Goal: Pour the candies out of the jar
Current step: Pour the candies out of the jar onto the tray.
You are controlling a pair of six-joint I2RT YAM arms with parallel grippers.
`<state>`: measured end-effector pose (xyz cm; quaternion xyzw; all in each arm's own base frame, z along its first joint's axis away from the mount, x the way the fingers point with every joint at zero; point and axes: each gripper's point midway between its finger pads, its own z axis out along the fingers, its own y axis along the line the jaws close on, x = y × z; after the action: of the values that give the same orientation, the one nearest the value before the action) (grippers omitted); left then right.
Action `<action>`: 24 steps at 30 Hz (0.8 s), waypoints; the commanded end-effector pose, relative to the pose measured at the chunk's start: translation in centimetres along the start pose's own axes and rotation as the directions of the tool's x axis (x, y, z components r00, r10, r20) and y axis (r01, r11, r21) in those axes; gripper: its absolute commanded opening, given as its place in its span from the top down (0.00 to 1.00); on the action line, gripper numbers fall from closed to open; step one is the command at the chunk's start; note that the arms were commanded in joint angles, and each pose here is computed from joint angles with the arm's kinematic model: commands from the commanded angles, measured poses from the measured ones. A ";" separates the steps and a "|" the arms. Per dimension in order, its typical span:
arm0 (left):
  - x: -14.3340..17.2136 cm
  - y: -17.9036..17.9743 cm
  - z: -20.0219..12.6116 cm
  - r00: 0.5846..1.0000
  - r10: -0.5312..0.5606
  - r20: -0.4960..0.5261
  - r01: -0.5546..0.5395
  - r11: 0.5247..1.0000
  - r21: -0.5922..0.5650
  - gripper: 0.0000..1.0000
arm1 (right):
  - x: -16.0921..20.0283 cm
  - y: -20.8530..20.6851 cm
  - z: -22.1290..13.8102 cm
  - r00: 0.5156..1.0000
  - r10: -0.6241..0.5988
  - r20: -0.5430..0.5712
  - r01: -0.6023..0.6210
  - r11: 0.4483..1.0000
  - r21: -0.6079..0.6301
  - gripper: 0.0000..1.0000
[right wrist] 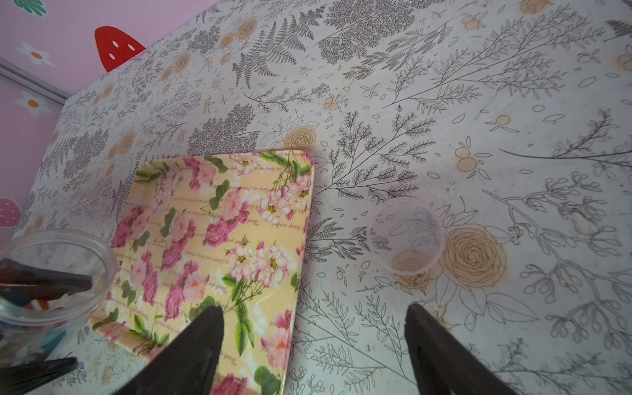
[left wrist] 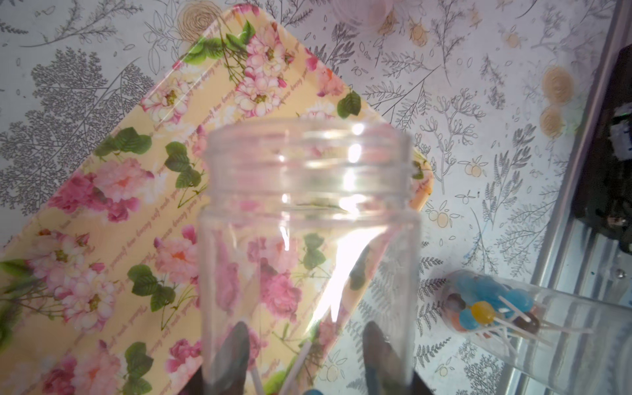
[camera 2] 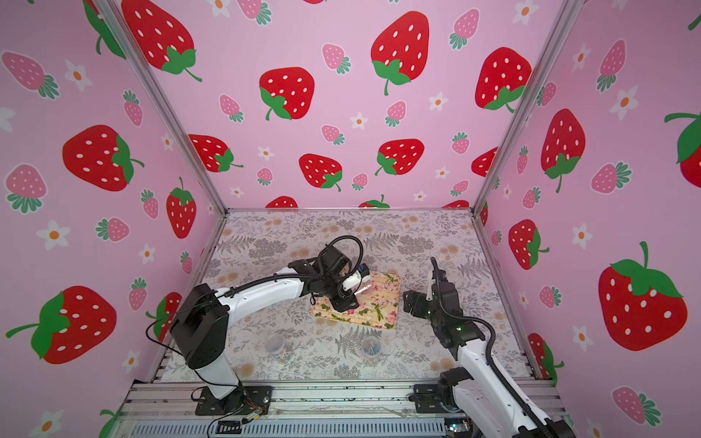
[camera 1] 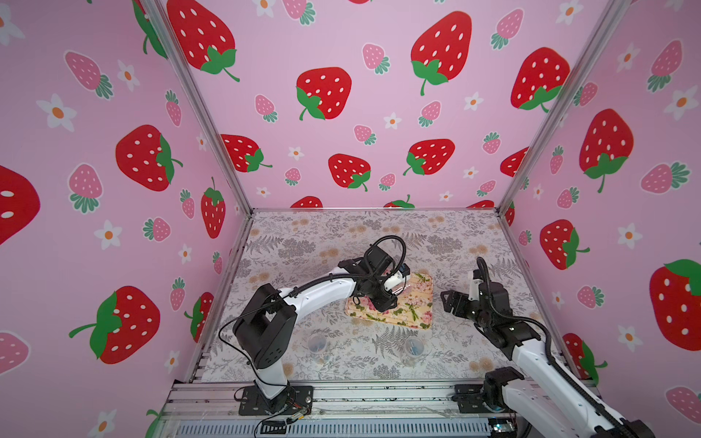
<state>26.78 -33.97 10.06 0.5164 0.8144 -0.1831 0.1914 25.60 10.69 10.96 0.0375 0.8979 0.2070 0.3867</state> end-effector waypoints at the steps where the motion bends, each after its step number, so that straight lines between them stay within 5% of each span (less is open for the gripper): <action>1: 0.9 -0.2 0.1 0.986 0.105 -0.126 -0.110 0.993 -0.033 0.52 | 0.3 0.2 -0.2 0.999 0.032 0.014 -0.032 0.999 -0.026 0.15; 15: 2.1 1.4 1.7 0.899 0.241 -0.365 -0.290 0.953 -0.084 0.52 | 1.9 -0.7 -0.9 0.997 0.073 0.031 -0.072 0.997 -0.030 0.15; 24: 2.2 2.0 2.0 0.862 0.278 -0.425 -0.340 0.937 -0.078 0.51 | 2.1 -0.7 -0.9 0.997 0.071 0.025 -0.070 0.997 -0.030 0.15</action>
<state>27.96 -32.86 6.16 0.6335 0.7681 0.0037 0.0932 23.71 10.29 10.11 0.0543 0.8869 0.2304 0.3967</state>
